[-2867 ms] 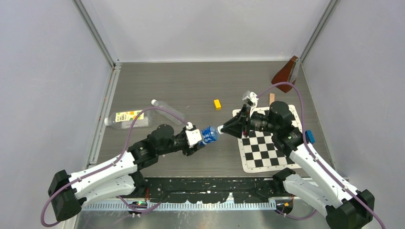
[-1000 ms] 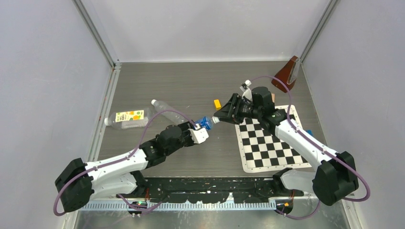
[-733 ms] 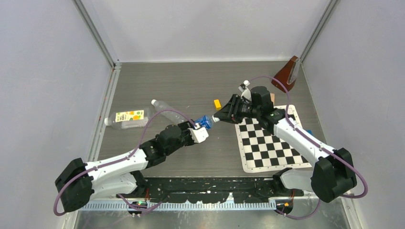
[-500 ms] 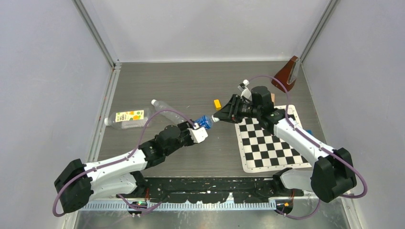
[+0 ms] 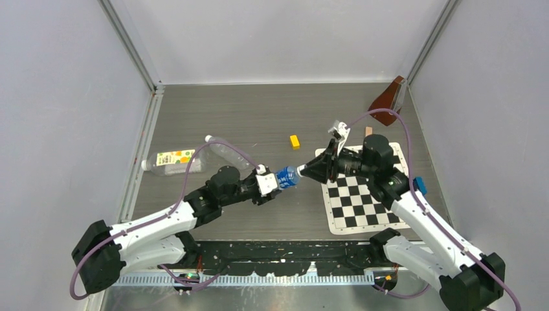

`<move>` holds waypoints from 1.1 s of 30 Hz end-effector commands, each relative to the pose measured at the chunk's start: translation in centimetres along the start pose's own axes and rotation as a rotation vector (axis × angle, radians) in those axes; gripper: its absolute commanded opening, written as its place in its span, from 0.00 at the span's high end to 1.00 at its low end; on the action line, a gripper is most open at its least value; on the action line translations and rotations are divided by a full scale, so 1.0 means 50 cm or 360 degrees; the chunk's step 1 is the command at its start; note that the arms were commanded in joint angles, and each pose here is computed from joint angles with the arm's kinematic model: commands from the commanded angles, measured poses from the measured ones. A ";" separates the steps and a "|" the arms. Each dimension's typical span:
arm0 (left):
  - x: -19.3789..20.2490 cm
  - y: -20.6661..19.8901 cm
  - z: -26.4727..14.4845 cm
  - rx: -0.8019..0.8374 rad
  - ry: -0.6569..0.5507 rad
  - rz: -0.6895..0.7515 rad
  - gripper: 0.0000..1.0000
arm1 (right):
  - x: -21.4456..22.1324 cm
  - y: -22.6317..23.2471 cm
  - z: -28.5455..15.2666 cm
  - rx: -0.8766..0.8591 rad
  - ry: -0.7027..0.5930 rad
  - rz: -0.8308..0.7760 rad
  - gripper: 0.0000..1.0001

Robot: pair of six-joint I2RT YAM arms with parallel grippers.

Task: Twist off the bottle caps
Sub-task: Unscrew the bottle cap from the plastic bottle.

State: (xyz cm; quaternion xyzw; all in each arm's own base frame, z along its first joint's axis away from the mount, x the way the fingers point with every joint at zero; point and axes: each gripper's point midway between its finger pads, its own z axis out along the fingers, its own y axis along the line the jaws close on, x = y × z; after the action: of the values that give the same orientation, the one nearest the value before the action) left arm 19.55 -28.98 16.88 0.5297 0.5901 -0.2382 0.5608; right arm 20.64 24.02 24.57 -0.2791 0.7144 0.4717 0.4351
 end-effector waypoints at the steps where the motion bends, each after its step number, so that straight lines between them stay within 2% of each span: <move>1: -0.072 -0.074 -0.010 0.0417 -0.0179 -0.0045 1.00 | -0.025 0.053 -0.023 -0.0273 -0.0085 -0.0797 0.99; 6: -0.104 -0.078 -0.021 0.0498 -0.0267 -0.0066 1.00 | 0.000 0.091 -0.049 -0.0470 -0.0057 -0.1142 1.00; 10: -0.122 -0.068 -0.034 0.0498 -0.0332 -0.0087 1.00 | -0.001 0.108 -0.060 -0.0520 -0.0086 -0.1248 0.99; 13: -0.118 -0.060 -0.037 0.0469 -0.0323 -0.0085 1.00 | -0.002 0.100 -0.059 -0.0482 -0.0084 -0.1241 0.72; 15: -0.112 -0.056 -0.037 0.0452 -0.0302 -0.0086 1.00 | -0.005 0.097 -0.058 -0.0459 -0.0083 -0.1223 0.59; 17: -0.105 -0.053 -0.035 0.0437 -0.0274 -0.0081 1.00 | -0.009 0.098 -0.060 -0.0452 -0.0091 -0.1217 0.50; 22: -0.082 -0.027 -0.031 0.0315 -0.0194 -0.0045 1.00 | -0.032 0.117 -0.063 -0.0458 -0.0185 -0.1159 0.37; 28: -0.066 0.009 -0.028 0.0151 -0.0137 -0.0019 1.00 | -0.037 0.132 -0.069 -0.0468 -0.0256 -0.1030 0.34; 33: -0.057 0.047 -0.025 -0.0016 -0.0104 -0.0006 1.00 | -0.073 0.136 -0.076 -0.0356 -0.0390 -0.0774 0.34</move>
State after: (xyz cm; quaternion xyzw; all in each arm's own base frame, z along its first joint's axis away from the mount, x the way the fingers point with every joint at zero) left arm 18.21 -28.48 17.72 0.5462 0.5810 -0.2947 0.5266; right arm 14.85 23.35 28.56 -0.5016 0.5004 0.4341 0.5564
